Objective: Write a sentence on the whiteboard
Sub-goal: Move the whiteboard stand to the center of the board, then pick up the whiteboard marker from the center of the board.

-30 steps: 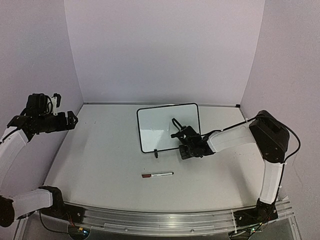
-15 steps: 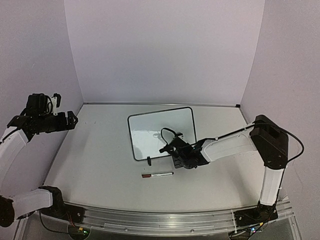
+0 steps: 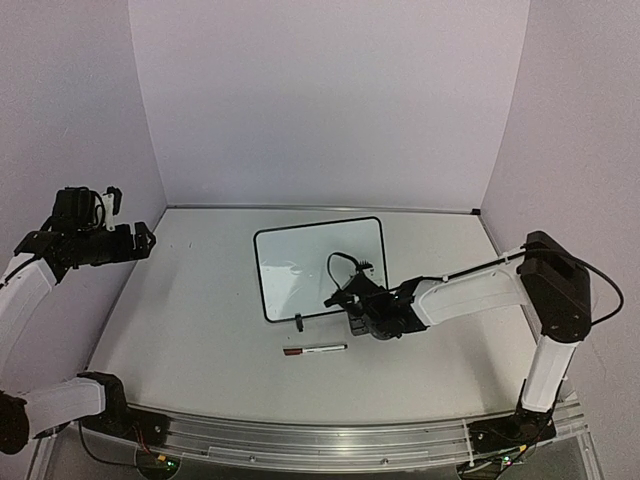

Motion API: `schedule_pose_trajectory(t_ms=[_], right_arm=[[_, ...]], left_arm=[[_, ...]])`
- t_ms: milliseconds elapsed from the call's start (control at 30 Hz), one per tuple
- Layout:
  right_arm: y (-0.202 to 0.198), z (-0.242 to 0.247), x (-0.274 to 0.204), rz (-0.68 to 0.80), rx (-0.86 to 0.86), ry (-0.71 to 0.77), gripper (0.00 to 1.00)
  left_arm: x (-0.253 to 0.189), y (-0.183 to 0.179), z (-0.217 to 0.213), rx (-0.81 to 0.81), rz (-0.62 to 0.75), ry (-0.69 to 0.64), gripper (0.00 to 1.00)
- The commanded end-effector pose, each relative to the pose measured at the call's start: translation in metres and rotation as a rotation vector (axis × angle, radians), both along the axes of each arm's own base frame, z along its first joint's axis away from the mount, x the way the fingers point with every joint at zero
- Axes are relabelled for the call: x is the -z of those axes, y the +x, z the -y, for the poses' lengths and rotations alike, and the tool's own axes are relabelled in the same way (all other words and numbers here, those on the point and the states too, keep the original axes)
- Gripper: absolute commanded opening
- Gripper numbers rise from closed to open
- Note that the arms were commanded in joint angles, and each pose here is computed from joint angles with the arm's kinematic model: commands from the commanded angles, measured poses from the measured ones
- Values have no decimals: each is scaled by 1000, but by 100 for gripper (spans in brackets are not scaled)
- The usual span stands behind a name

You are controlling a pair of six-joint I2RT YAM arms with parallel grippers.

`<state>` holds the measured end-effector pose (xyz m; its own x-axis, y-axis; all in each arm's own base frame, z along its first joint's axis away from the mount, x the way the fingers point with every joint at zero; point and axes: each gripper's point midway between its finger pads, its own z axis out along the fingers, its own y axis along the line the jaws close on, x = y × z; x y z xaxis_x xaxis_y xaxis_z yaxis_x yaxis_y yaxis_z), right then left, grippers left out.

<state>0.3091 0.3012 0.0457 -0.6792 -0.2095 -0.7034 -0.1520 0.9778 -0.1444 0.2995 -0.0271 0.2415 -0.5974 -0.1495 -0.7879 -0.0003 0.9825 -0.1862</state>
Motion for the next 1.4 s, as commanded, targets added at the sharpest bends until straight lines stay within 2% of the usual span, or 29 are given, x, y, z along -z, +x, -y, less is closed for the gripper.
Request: schedule_pose_trajectory(t_ms=[0,300,500,700,933,1367], right_arm=[[-12,3,-31,-2,-41,79,61],[-71,-43,-23,-276,-431,211,57],[-90,-68,-6,-402,-634,175,51],[-83,-79,2,-407,-718,82,48],[-75,-89,16,-424,-775,6,45],[-81,-90,35,-491,-792,-21,37]], left_arm=[[-6,3,9,50,36,-23,100],[-31,22,60,242,72,-117,100],[-47,40,90,347,116,-173,100],[-21,35,84,341,60,-124,100],[-20,33,82,335,61,-115,100],[-18,34,80,324,52,-110,100]])
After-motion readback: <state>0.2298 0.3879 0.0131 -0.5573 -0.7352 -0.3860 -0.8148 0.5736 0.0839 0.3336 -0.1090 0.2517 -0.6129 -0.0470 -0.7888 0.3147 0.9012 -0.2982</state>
